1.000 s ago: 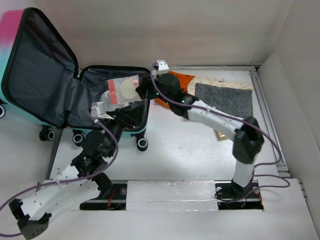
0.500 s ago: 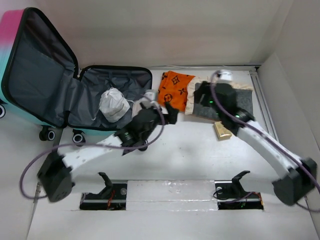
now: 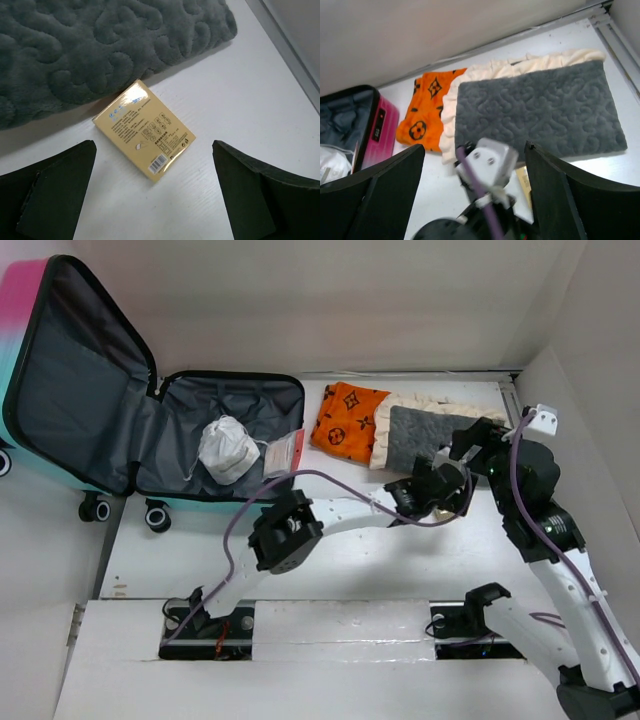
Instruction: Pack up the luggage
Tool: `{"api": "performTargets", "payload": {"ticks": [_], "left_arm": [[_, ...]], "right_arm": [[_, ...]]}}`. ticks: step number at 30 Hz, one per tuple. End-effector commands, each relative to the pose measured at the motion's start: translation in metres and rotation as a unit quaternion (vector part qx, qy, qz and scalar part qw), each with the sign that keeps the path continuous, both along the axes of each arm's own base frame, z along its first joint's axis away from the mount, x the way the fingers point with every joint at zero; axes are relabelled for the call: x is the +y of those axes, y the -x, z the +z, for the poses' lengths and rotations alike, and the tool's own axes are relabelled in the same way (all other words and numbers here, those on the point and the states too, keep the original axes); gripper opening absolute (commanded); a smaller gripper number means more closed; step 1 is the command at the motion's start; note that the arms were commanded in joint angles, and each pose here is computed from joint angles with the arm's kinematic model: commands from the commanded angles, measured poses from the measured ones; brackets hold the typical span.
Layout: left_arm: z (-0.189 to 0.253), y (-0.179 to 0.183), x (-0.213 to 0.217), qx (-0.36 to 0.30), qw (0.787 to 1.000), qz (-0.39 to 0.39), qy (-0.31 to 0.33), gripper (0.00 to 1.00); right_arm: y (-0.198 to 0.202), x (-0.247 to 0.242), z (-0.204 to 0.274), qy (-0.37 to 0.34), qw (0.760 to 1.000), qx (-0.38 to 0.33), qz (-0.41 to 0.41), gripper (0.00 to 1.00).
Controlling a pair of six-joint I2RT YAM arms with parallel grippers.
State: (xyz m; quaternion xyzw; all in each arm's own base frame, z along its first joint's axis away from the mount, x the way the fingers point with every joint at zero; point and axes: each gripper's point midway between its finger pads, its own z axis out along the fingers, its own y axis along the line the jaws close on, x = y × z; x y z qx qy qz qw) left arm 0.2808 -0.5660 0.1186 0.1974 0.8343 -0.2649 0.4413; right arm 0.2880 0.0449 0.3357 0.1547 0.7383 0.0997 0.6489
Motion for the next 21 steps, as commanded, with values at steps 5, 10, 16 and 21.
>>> {"api": "performTargets", "payload": {"ticks": [5, 10, 16, 21], "left_arm": [[-0.028, -0.028, -0.009, -0.002, 0.996, 0.064, -0.056, 0.99], [-0.057, -0.022, -0.021, 0.002, 0.996, 0.068, -0.059, 0.99], [-0.074, -0.025, -0.020, -0.017, 0.993, 0.077, -0.091, 0.99], [-0.131, -0.011, 0.050, -0.012, 0.975, 0.101, -0.197, 0.92]], "right_arm": [[0.026, 0.004, 0.029, 0.012, 0.999, -0.020, 0.044, 0.90], [0.029, 0.018, 0.031, 0.010, 0.996, -0.030, 0.086, 0.90], [0.027, 0.039, 0.020, 0.004, 0.989, -0.028, 0.142, 0.90], [0.029, 0.042, 0.012, 0.004, 0.988, -0.021, 0.151, 0.90]]}}
